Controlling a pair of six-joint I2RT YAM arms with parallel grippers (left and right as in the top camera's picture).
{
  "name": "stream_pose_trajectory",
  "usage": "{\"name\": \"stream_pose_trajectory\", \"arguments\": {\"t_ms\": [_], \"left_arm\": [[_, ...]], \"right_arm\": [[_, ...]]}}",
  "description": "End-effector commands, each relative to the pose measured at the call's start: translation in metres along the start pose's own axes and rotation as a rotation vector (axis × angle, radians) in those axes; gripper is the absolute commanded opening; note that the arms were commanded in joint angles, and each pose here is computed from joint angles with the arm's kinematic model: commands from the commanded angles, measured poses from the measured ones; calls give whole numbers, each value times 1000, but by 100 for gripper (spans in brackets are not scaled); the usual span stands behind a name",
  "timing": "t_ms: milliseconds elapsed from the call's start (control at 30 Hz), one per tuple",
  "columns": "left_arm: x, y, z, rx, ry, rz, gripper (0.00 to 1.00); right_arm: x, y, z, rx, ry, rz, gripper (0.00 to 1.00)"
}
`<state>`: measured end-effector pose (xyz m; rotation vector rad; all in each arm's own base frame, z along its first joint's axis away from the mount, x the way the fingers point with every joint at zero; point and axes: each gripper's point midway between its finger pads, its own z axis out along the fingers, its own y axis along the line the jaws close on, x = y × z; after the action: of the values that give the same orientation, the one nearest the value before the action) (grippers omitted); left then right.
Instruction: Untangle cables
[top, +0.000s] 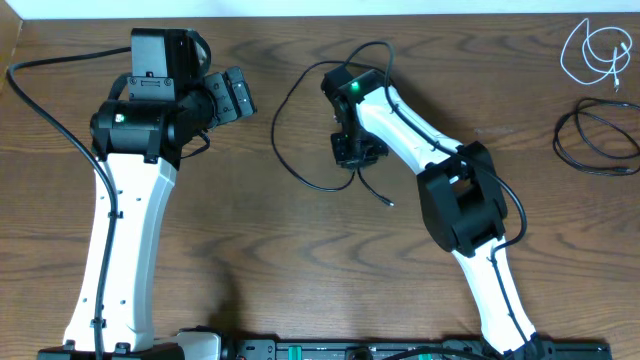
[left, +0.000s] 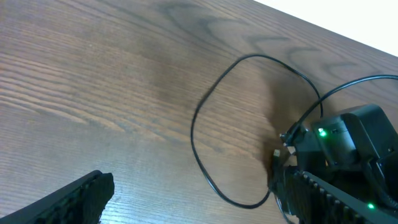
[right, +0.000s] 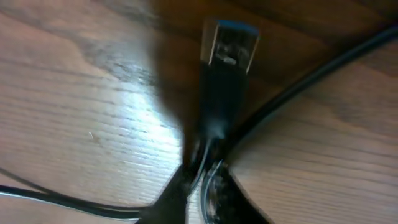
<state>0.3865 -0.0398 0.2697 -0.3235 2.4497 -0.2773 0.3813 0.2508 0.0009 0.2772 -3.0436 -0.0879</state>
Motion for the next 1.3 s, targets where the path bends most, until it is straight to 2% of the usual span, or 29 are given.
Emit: {"name": "stream_pose_trajectory", "arguments": {"t_ms": [0, 333, 600, 800, 967, 1133, 1267], "left_arm": [[5, 3, 6, -9, 24, -10, 94], [5, 3, 6, -9, 24, -10, 94], [5, 3, 6, -9, 24, -10, 94], [5, 3, 6, -9, 23, -10, 94], [5, 3, 6, -9, 23, -11, 94], [5, 3, 6, -8, 23, -34, 94], [6, 0, 6, 8, 29, -37, 94]], "right_arm": [[3, -7, 7, 14, 18, 27, 1], [-23, -34, -17, -10, -46, -3, 1], [-42, -91, -119, -73, -250, -7, 1], [-22, -173, -222, -80, -460, 105, 1], [10, -253, -284, -37, -613, 265, 1], [44, -313, -319, -37, -716, 413, 1], [53, -321, -327, -63, -740, 384, 1]]}}
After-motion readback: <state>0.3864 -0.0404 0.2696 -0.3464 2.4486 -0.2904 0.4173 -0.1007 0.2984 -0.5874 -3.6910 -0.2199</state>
